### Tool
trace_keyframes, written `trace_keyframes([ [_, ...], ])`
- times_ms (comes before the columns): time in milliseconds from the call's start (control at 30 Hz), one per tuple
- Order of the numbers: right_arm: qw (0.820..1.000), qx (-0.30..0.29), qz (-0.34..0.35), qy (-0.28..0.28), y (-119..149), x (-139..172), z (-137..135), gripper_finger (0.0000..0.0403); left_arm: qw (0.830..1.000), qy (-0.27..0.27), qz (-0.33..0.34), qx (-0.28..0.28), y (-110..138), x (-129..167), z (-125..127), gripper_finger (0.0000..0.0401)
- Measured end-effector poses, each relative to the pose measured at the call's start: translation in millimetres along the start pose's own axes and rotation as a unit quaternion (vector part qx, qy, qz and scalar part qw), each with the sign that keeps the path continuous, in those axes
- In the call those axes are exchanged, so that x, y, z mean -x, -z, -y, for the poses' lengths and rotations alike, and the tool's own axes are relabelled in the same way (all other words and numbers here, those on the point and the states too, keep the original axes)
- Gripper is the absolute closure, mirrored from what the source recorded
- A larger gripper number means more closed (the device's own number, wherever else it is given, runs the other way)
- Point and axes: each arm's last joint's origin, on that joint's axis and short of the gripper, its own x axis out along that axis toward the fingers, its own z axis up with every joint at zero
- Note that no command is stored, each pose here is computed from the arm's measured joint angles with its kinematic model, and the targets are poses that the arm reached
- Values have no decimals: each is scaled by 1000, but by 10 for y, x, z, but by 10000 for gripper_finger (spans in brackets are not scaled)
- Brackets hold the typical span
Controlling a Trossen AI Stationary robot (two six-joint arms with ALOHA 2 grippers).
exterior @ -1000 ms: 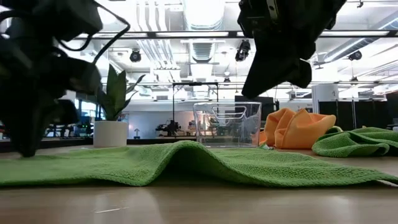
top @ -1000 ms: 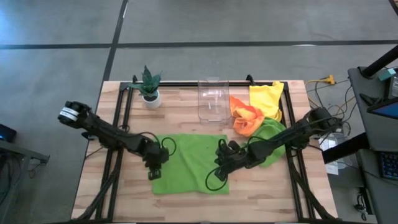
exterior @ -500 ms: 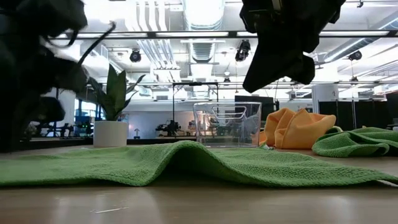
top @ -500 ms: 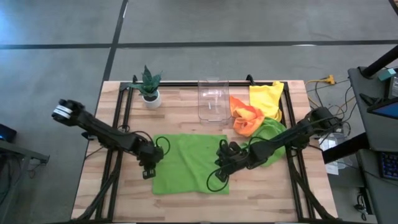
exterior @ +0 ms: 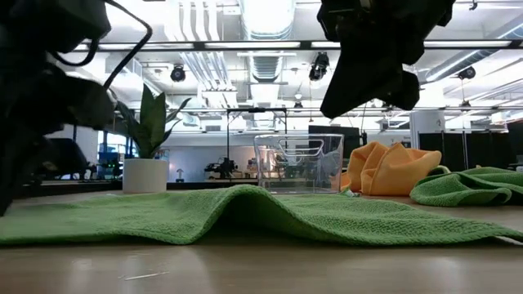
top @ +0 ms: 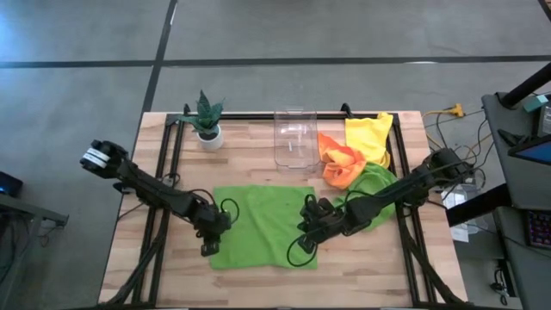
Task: Fold microfiber towels
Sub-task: Fold the top green towel
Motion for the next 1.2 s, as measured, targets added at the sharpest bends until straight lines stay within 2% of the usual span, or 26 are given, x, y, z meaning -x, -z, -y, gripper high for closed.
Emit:
trace_keyframes([
  [233, 1000, -2, -3, -5, 48, 26, -41, 381, 1000, -8, -28, -4, 75, 24, 10, 401],
  [500, 1000, -2, -8, -10, 103, 50, -78, 381, 998, -33, -53, 2, 168, 232, -10, 401],
  [667, 1000, 18, -2, -25, 120, 64, -123, 380, 1000, 8, 0, -13, 190, 490, 44, 401],
  [767, 998, 10, 20, -56, 76, 69, -185, 380, 999, 22, 39, -20, 244, 674, 39, 401],
  [1000, 988, 10, 84, -128, -68, 100, -319, 380, 995, -15, 95, 9, 567, 855, -245, 401],
  [1200, 983, -10, 110, -143, -182, 93, -314, 380, 987, -25, 158, 18, 776, 807, -486, 401],
])
